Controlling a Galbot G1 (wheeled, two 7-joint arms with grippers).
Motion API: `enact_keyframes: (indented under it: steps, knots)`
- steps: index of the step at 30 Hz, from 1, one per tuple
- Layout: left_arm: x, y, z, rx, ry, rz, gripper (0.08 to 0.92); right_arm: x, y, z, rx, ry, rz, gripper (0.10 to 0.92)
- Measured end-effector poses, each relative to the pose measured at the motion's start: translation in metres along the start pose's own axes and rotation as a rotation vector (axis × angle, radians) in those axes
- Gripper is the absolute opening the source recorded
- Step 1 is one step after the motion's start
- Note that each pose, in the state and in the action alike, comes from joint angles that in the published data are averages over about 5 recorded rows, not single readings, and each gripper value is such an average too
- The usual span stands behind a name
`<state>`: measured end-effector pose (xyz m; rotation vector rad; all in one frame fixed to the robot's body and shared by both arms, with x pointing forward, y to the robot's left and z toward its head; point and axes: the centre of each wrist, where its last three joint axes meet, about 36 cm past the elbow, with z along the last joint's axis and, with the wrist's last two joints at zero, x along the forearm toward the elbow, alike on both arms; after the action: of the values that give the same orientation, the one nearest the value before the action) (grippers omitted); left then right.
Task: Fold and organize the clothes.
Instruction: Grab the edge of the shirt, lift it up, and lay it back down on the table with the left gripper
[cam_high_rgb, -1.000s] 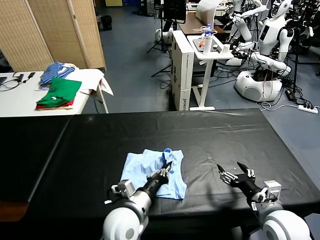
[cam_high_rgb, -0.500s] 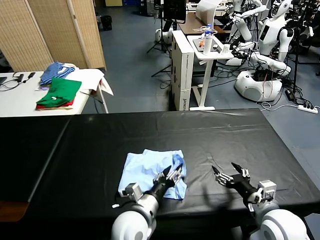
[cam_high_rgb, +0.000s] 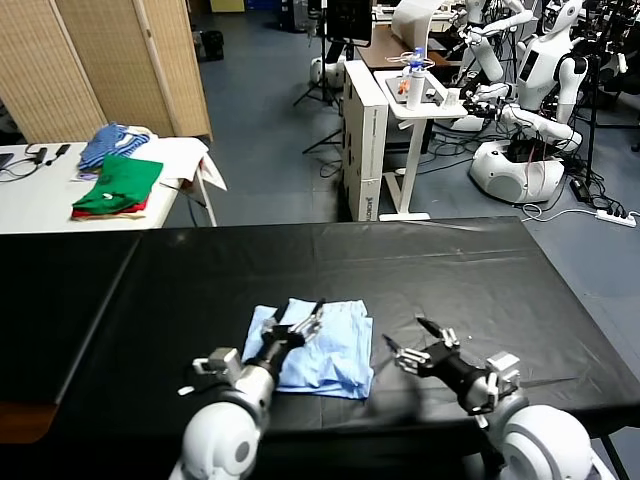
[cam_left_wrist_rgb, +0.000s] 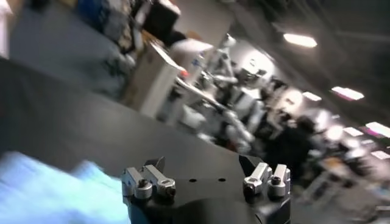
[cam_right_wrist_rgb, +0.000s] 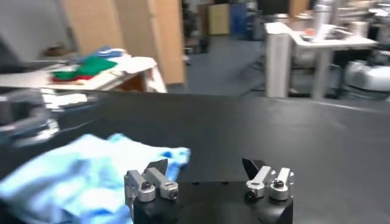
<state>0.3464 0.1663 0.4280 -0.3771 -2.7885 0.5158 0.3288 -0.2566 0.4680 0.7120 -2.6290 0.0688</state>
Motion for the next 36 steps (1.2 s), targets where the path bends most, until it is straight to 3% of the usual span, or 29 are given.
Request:
enact_keyframes:
  steps: [7,15,19,29,32,36]
  knots:
    - [0.008,0.02,0.006,-0.057,0.022,-0.069,0.907,-0.005,0.025,0.014,-0.102,0.076,-0.081,0.907]
    - [0.014,0.032,0.008,-0.074,0.034,-0.105,0.907,-0.012,0.03,0.025,-0.153,0.104,-0.101,0.894]
    - [0.016,0.037,0.008,-0.082,0.034,-0.119,0.907,-0.014,0.032,0.029,-0.156,0.113,-0.102,0.747]
    - [0.017,0.042,0.006,-0.091,0.032,-0.133,0.907,-0.015,0.035,0.033,-0.142,0.124,-0.094,0.196]
    - [0.018,0.045,0.005,-0.095,0.03,-0.141,0.907,-0.009,0.034,0.03,-0.131,0.141,-0.083,0.142]
    - [0.017,0.053,0.004,-0.106,0.029,-0.156,0.907,-0.005,0.032,0.028,-0.121,0.159,-0.063,0.148]
